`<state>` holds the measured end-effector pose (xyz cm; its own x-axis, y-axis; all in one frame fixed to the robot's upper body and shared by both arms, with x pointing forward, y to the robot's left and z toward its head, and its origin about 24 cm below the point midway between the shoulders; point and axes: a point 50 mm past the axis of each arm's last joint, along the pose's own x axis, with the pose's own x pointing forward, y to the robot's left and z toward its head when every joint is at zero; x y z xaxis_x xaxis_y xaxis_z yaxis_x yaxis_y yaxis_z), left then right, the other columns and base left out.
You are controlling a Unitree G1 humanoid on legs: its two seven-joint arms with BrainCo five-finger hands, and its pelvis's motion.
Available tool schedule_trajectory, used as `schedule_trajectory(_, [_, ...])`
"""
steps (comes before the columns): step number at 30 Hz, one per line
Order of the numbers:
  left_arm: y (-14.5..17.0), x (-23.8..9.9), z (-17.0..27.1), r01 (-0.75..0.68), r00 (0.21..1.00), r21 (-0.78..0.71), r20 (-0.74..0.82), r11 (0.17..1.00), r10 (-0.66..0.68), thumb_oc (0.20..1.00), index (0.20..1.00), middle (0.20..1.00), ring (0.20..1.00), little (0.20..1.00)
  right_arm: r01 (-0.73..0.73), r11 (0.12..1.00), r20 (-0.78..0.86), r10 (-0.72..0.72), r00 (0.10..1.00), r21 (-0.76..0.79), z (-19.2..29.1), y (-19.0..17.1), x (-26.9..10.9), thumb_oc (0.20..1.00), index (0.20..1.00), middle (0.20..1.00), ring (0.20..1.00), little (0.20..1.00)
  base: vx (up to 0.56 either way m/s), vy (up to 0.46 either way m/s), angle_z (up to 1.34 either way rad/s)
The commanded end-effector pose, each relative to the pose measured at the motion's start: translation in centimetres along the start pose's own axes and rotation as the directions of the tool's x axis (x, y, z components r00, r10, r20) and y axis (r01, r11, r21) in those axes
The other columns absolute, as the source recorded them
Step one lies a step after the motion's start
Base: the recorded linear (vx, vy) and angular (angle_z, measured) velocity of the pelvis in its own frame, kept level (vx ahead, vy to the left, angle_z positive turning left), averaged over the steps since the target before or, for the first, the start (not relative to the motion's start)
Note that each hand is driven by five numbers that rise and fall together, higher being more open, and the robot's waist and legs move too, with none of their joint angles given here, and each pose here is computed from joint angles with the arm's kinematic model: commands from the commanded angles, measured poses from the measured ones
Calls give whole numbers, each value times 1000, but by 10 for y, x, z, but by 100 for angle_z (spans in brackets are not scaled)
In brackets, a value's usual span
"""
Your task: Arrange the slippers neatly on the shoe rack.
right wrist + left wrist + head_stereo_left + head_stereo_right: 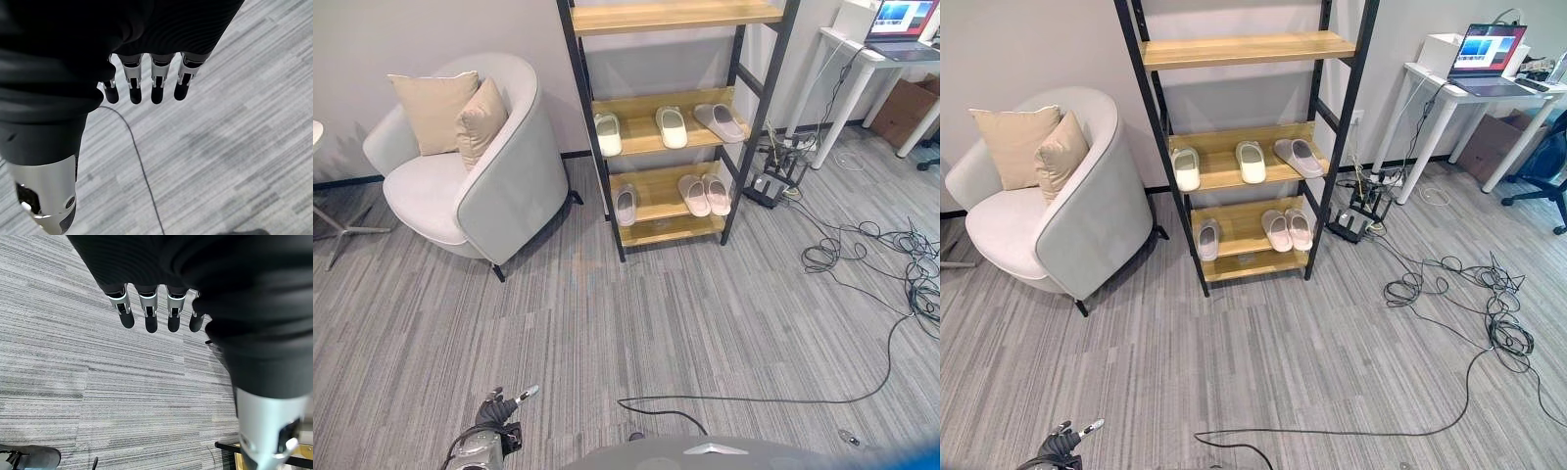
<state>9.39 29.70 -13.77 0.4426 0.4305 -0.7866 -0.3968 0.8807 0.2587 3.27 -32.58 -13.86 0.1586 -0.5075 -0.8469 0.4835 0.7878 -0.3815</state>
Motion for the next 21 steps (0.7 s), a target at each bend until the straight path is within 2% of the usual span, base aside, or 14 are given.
schedule_trajectory(1, [-10, 3, 7, -11, 1000, 10, 13, 1000, 11, 1000, 1000, 1000, 1000, 1000, -3, 999, -29, 2, 1000, -37, -7, 5, -1, 1000, 1000, 1000, 1000, 1000, 0, 0, 0])
schedule_trajectory(9, [-29, -3, -14, 71, 996, 137, -62, 988, -63, 1000, 1000, 1000, 1000, 1000, -37, 998, -49, 35, 998, -53, -16, 16, -3, 1000, 1000, 1000, 1000, 1000, -2, -14, 0])
schedule_trajectory(21, [-50, -4, -10, 152, 988, 322, -46, 935, -145, 1000, 1000, 1000, 1000, 1000, -100, 989, -38, 96, 995, -113, -15, 34, -4, 1000, 1000, 1000, 1000, 1000, 3, -29, 0])
